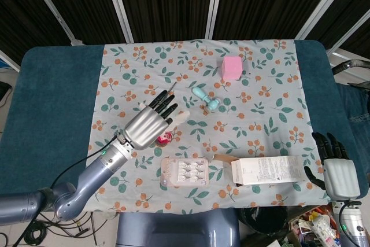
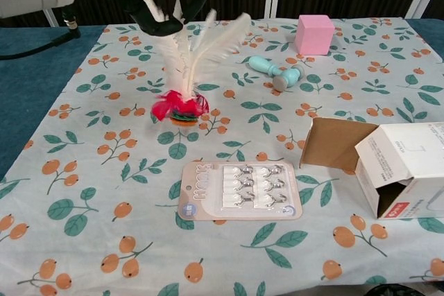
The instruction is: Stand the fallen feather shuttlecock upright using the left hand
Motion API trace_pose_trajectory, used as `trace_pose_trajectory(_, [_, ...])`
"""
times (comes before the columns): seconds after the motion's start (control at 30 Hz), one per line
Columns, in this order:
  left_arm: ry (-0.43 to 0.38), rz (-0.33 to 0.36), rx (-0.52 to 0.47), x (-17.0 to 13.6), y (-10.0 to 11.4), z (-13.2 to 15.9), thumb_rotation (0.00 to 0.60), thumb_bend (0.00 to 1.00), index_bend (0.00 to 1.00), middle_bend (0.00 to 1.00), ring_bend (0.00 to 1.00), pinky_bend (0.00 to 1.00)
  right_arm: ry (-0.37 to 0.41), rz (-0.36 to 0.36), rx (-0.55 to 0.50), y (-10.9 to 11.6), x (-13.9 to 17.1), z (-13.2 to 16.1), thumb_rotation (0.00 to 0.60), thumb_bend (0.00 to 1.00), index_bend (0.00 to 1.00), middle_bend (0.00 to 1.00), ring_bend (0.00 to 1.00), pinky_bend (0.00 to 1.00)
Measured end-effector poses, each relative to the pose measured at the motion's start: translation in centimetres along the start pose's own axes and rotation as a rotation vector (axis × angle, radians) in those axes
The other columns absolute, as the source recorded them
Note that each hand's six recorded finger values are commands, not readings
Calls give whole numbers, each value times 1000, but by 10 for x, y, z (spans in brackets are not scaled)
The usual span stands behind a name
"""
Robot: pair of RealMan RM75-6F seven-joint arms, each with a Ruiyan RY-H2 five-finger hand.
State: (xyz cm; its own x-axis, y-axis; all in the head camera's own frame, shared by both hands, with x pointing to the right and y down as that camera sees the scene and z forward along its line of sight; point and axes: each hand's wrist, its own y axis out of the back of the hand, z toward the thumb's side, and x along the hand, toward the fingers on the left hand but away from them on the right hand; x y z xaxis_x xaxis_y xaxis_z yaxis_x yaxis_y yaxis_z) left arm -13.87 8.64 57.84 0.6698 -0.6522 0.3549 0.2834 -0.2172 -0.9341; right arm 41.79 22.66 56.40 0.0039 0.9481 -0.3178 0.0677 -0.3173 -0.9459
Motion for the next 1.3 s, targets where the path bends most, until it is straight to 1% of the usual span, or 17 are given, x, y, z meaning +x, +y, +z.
trace_pose_trajectory(0.17, [1,-17,4,9,-5,7,600,416,574,162,0,0,-2,-1,1,0,0,0,600,195,0,78,32,136])
trace_pose_trajectory(0.4, [8,-38,22,10,-13,10,600,415,561,161,0,0,-2,0,1,0,0,0,600,195,0,78,31,136])
trace_pose_trajectory(0.53, [5,-49,23,8,-18,12,600,371,520,160,0,0,-2,-2,1,1,0,0,600,195,0,78,31,136])
trace_pose_trajectory(0.63, [-2,-58,28,7,-21,14,600,332,455,157,0,0,-4,-5,0,2,0,-1,600,195,0,78,32,136])
trace_pose_trajectory(0.73, [-17,-61,32,6,-22,18,600,270,282,139,0,0,-6,-5,0,2,0,-1,600,194,0,78,32,136])
trace_pose_trajectory(0.8, [-25,-60,30,6,-21,20,600,227,132,125,0,0,-6,-6,0,2,0,-2,600,194,0,78,31,136])
trace_pose_trajectory(0.9, [-36,-55,27,6,-18,22,600,216,26,119,0,0,-8,-9,-1,2,0,-2,600,194,0,78,31,136])
trace_pose_trajectory(0.97, [-40,-46,24,6,-15,24,600,216,4,117,0,0,-10,-12,-2,3,0,-2,600,195,0,78,31,136])
trace_pose_trajectory(1.1, [-43,-12,19,6,-4,26,600,216,0,114,0,0,-12,-16,-3,4,0,-2,600,195,0,78,31,136])
trace_pose_trajectory(1.3, [-12,48,-3,3,21,16,600,216,14,94,0,0,-12,-15,-2,4,0,-3,600,195,0,78,31,136])
